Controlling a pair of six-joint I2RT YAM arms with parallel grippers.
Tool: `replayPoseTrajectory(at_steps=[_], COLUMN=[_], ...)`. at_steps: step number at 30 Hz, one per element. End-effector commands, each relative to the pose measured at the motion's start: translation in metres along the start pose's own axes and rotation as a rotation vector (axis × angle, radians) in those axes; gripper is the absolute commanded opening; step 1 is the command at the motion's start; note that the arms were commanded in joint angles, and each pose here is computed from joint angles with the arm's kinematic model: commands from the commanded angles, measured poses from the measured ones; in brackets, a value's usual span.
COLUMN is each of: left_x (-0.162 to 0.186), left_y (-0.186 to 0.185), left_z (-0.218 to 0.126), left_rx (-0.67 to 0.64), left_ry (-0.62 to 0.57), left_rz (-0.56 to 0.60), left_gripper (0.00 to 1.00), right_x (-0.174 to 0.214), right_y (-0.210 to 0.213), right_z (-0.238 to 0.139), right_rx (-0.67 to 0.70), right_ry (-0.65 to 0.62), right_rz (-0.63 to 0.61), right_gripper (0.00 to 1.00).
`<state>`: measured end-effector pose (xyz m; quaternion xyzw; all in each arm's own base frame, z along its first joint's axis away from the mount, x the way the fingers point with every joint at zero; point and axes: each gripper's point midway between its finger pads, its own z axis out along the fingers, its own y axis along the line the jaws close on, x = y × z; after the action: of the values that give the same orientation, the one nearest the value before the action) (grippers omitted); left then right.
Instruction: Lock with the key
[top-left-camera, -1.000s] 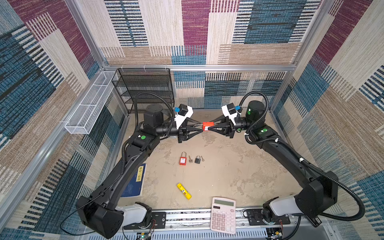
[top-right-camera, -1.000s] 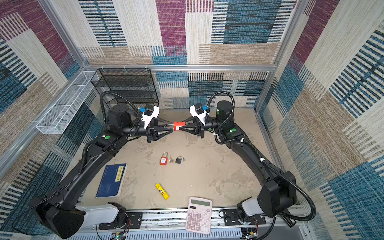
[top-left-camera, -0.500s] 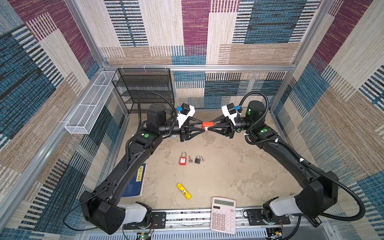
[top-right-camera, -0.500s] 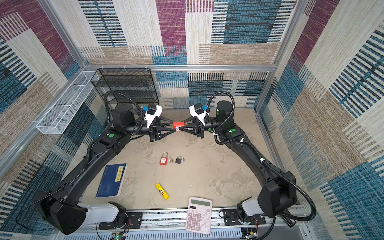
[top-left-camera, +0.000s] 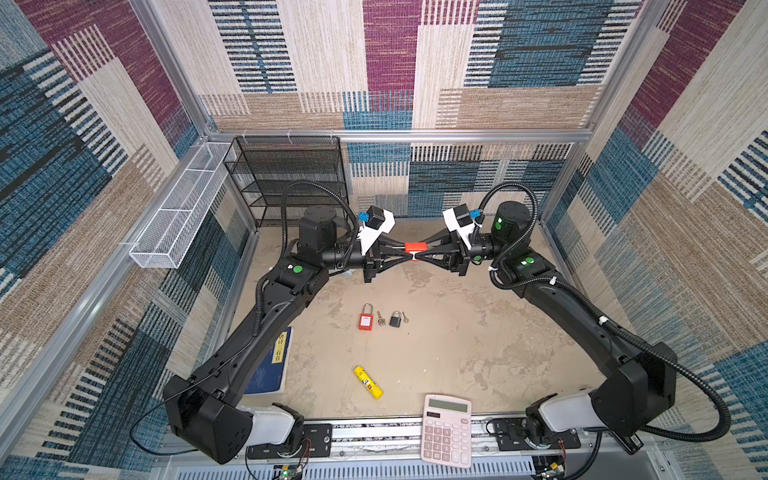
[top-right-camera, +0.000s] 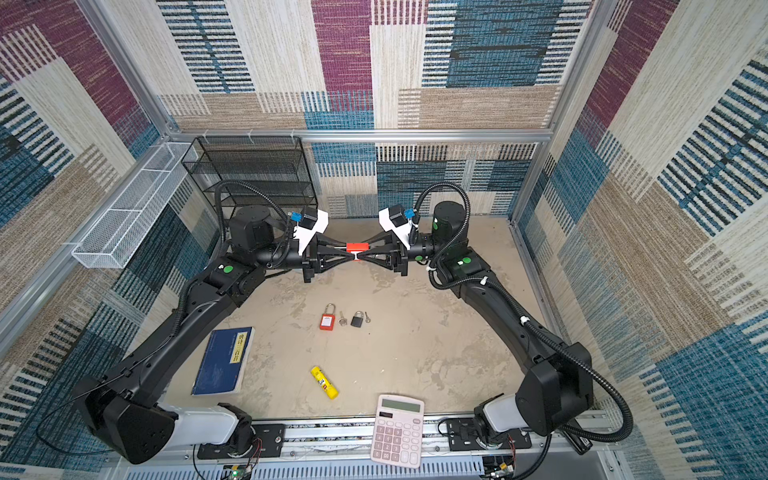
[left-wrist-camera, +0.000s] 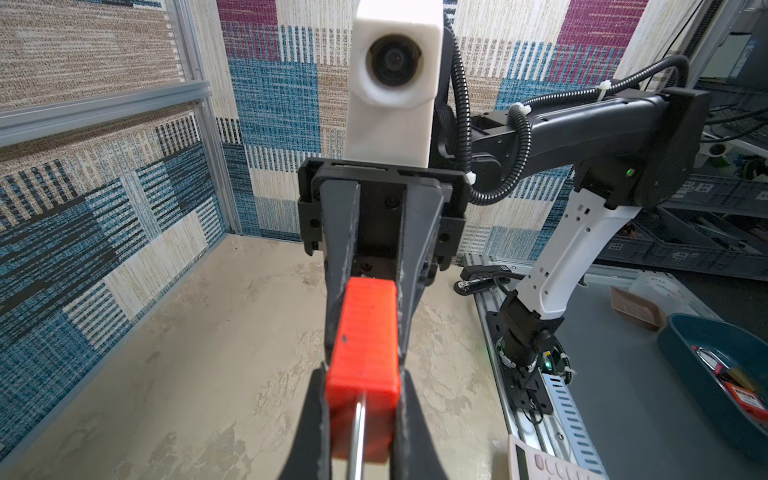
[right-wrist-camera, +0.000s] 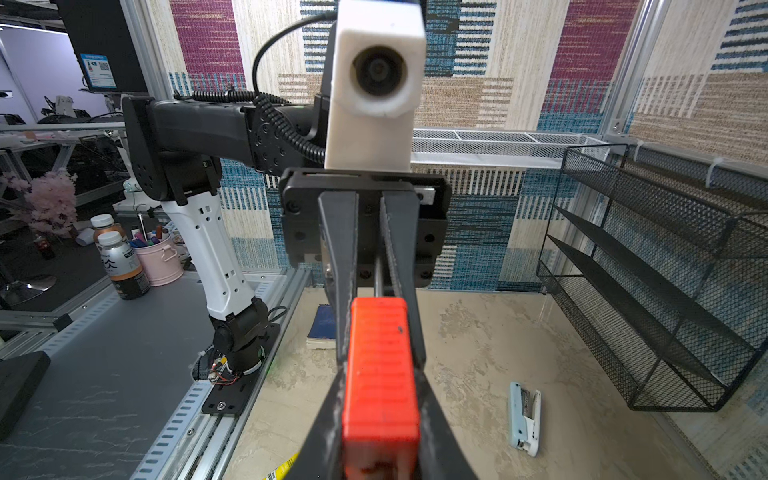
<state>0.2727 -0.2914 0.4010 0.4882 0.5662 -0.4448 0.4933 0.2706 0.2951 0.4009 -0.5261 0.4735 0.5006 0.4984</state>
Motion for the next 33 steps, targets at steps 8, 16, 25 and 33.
replayPoseTrajectory(at_steps=[8, 16, 25, 33], left_x=[-0.008, -0.008, -0.01, -0.01], left_y=[-0.002, -0.003, -0.003, -0.005], left_z=[-0.002, -0.005, -0.005, -0.007], left_rx=[-0.011, -0.019, -0.016, -0.021], left_ry=[0.0, 0.01, 0.007, 0.008], left_rz=[0.029, 0.04, 0.042, 0.046], left_gripper=[0.0, 0.0, 0.0, 0.0], right_x=[0.001, -0.001, 0.001, 0.0], right_y=[0.008, 0.009, 0.013, 0.01], right_z=[0.0, -0.015, -0.026, -0.026], right_rx=[-0.024, -0.004, -0.015, -0.033], right_ry=[0.015, 0.019, 0.026, 0.024], right_rz=[-0.046, -0.045, -0.022, -0.009], right_gripper=[0.48, 0.64, 0.62, 0.53])
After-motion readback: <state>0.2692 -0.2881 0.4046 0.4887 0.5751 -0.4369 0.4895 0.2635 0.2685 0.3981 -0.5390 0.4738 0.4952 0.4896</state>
